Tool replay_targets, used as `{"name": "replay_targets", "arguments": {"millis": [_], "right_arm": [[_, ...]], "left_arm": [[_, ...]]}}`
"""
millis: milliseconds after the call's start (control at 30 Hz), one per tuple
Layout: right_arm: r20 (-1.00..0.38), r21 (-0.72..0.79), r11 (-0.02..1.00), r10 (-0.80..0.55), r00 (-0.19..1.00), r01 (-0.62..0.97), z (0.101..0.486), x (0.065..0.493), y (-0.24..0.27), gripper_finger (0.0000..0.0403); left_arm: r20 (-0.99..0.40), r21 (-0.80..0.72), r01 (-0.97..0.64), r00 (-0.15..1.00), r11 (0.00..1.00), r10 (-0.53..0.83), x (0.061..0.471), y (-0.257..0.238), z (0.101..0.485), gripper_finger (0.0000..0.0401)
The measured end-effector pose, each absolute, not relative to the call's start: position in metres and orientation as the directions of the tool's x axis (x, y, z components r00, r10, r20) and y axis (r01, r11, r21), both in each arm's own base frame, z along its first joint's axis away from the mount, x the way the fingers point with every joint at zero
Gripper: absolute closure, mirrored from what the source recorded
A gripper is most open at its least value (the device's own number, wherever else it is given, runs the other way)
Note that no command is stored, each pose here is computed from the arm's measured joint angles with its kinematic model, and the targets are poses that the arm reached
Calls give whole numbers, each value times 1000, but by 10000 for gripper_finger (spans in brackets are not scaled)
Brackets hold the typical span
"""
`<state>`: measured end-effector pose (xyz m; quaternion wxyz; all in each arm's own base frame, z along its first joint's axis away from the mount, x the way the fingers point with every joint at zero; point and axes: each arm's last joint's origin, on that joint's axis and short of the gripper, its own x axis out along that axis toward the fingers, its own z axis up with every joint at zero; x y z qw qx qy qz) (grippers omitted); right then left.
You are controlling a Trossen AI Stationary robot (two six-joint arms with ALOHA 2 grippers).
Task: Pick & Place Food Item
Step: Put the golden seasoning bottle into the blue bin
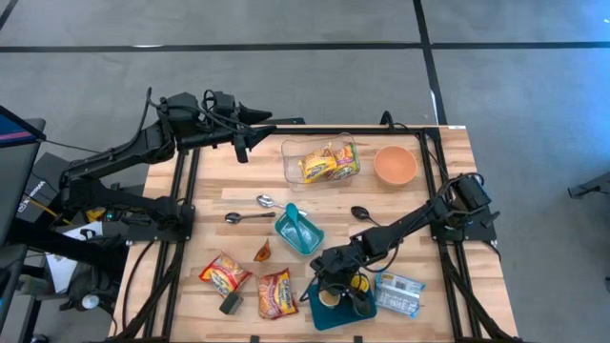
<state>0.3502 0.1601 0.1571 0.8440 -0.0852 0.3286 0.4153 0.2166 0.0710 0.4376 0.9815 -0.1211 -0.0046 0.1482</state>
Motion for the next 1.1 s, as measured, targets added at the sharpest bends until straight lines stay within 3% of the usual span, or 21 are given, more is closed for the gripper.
{"name": "replay_targets", "arguments": {"millis": [233,1100], "right_arm": [[-643,77,684,590,488,-725,158,350,162,112],[-636,129,705,598,487,-697,158,350,164,112]], "left_arm": [[-27,-239,-290,956,927,292,217,71,438,175],[-27,-239,-290,956,927,292,217,71,438,178]]}}
